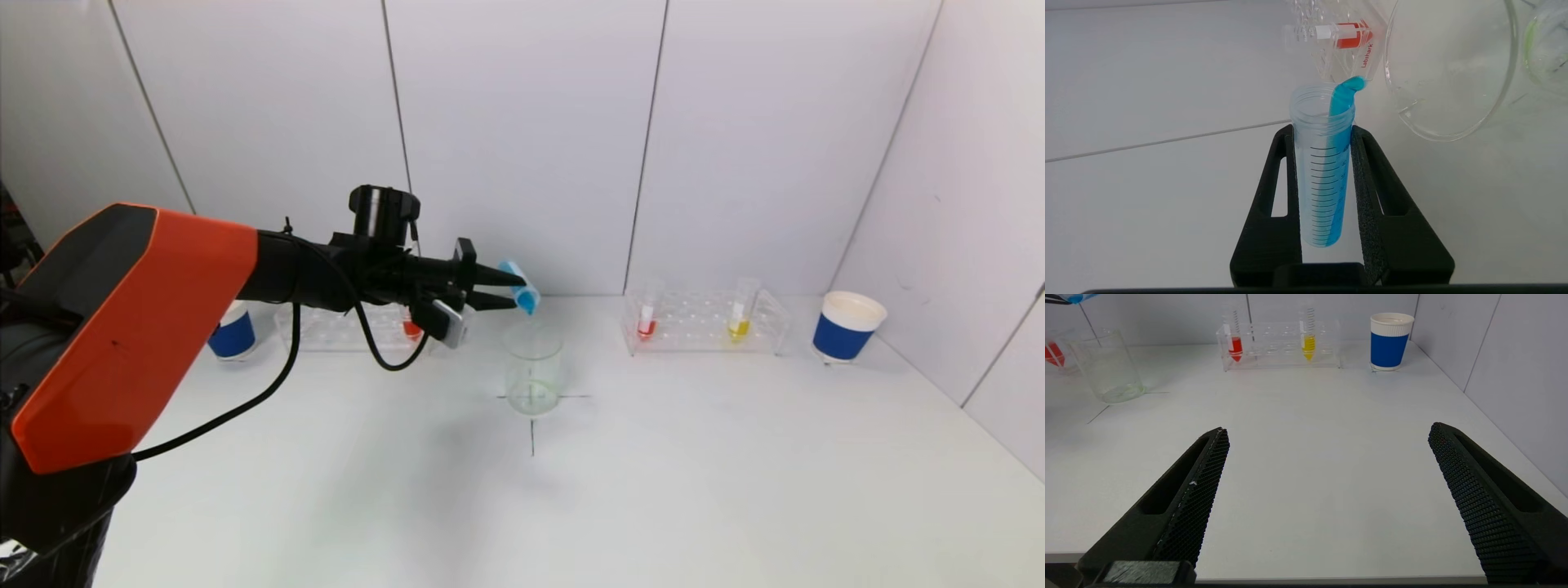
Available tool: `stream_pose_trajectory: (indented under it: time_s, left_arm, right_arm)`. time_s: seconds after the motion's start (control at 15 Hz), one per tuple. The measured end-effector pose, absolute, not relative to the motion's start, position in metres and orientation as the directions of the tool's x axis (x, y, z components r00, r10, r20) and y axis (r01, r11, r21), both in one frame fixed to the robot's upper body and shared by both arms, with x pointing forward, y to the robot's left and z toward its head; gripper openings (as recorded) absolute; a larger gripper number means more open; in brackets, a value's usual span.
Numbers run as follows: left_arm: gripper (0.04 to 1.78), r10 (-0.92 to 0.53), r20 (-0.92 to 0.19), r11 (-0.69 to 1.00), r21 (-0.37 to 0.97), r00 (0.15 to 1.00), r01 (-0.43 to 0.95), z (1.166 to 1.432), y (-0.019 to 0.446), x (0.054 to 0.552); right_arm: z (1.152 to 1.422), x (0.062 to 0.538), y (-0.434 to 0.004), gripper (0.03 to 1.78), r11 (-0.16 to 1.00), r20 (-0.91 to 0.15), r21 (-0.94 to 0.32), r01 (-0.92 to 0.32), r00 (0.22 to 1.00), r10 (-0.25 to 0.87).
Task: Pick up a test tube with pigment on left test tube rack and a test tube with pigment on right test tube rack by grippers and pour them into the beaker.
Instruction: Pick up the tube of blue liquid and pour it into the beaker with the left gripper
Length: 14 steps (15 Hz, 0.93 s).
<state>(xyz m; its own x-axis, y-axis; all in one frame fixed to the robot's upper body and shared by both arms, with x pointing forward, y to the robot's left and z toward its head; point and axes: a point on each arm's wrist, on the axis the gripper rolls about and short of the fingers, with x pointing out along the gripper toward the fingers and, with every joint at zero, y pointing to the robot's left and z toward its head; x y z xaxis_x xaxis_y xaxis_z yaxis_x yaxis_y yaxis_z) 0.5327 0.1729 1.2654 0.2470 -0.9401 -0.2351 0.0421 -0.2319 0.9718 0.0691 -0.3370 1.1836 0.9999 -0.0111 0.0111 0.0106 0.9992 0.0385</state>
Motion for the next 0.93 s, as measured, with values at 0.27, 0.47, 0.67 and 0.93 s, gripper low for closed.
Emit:
stream_pose_trajectory:
  time_s: [0.27, 0.47, 0.67, 0.93]
  left_arm:
    - [0.41, -0.939, -0.234, -0.240, 0.971, 0.253, 0.009, 1.2621, 0.1708, 0.5381]
    - [0.41, -0.934, -0.242, -0.254, 0.967, 0.265, -0.014, 1.2595, 0.1709, 0.5396]
    - [0.41, -0.931, -0.245, -0.264, 0.964, 0.271, -0.035, 1.2587, 0.1709, 0.5400]
    - [0.41, -0.928, -0.247, -0.278, 0.958, 0.279, -0.076, 1.2588, 0.1709, 0.5404]
  right_arm:
    - [1.1837, 0.0691, -0.3370, 1.77, 0.999, 0.011, 0.038, 0.011, 1.000, -0.011]
    - [1.1837, 0.0691, -0.3370, 1.77, 0.999, 0.011, 0.038, 0.011, 1.000, -0.011]
    - [1.1837, 0.0691, -0.3370, 1.77, 0.999, 0.012, 0.038, 0.011, 1.000, -0.011]
    - [1.1837, 0.0691, -0.3370, 1.77, 0.999, 0.012, 0.038, 0.011, 1.000, -0.011]
